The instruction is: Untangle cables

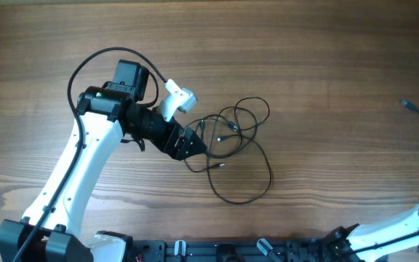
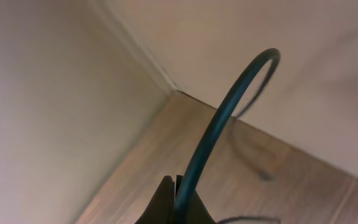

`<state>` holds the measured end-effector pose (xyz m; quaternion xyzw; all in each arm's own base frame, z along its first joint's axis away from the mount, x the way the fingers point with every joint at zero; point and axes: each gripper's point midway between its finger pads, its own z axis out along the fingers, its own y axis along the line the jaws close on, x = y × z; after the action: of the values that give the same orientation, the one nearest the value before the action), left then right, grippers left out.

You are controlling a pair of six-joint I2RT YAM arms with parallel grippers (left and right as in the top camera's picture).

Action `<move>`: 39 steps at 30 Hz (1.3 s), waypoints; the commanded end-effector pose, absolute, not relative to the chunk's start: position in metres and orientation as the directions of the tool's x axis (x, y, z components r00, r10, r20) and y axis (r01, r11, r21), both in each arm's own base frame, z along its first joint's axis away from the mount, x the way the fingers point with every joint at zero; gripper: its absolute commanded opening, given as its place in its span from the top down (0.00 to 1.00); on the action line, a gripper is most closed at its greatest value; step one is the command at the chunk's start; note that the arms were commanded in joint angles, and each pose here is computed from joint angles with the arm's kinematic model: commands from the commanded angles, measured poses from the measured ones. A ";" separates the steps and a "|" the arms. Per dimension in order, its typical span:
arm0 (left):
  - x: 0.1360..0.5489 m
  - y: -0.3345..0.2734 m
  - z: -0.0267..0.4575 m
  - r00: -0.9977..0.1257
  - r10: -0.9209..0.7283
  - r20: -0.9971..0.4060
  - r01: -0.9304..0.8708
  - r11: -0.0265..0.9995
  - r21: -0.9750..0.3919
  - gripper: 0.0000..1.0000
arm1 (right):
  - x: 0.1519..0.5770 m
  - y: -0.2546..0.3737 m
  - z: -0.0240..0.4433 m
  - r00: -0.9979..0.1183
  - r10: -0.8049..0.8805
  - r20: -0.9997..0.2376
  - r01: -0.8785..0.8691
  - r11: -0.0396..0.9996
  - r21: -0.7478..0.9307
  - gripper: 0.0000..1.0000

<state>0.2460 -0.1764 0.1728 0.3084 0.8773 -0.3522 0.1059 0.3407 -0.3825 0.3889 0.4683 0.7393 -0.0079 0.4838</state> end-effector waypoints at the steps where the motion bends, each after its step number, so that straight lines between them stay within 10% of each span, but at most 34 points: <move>1: 0.245 -0.177 0.171 -0.808 0.451 -0.379 0.588 0.575 -0.569 0.00 | 0.303 -0.427 0.317 0.059 0.840 -0.539 0.851 0.240 0.468 0.96; 5: 0.245 -0.177 0.171 -0.818 0.442 -0.367 0.573 0.582 -0.577 0.00 | 0.274 -0.443 0.240 0.112 0.931 -0.349 0.910 0.045 0.413 0.85; 7: 0.245 -0.177 0.171 -0.826 0.433 -0.360 0.562 0.589 -0.581 0.00 | 0.265 -0.439 0.210 0.113 0.958 -0.263 0.929 -0.009 0.369 0.46; 8: 0.245 -0.177 0.171 -0.828 0.430 -0.358 0.559 0.590 -0.583 0.00 | 0.262 -0.435 0.193 0.127 0.970 -0.209 0.937 -0.048 0.345 0.06; 9: 0.245 -0.177 0.171 -0.830 0.429 -0.357 0.557 0.591 -0.583 0.00 | 0.260 -0.431 0.181 0.146 0.976 -0.161 0.942 -0.088 0.323 0.00; 17: 0.246 -0.178 0.171 -0.838 0.419 -0.349 0.544 0.598 -0.589 0.00 | 0.266 -0.375 0.154 0.187 0.975 0.117 0.943 -0.212 0.258 0.00; 23: 0.254 -0.175 0.169 -0.841 0.407 -0.357 0.542 0.626 -0.561 0.00 | 0.350 -0.301 0.173 -0.498 0.867 0.020 0.740 0.413 0.530 0.00; 27: 0.304 -0.129 0.147 -0.934 0.168 -0.315 0.272 0.906 -0.324 0.00 | 0.414 -0.211 0.186 -0.786 0.609 -0.109 0.419 0.654 0.629 0.00; 39: 0.339 -0.028 0.161 -0.852 -0.397 -0.341 -0.305 0.906 -0.292 0.00 | 0.446 0.024 0.141 -0.994 -0.091 -0.056 -0.104 0.950 0.295 0.00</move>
<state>0.3411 -0.0686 0.1528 -0.0938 0.9678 -0.1336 0.1914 0.4570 0.0022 0.1650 0.0207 0.9743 0.2159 0.0616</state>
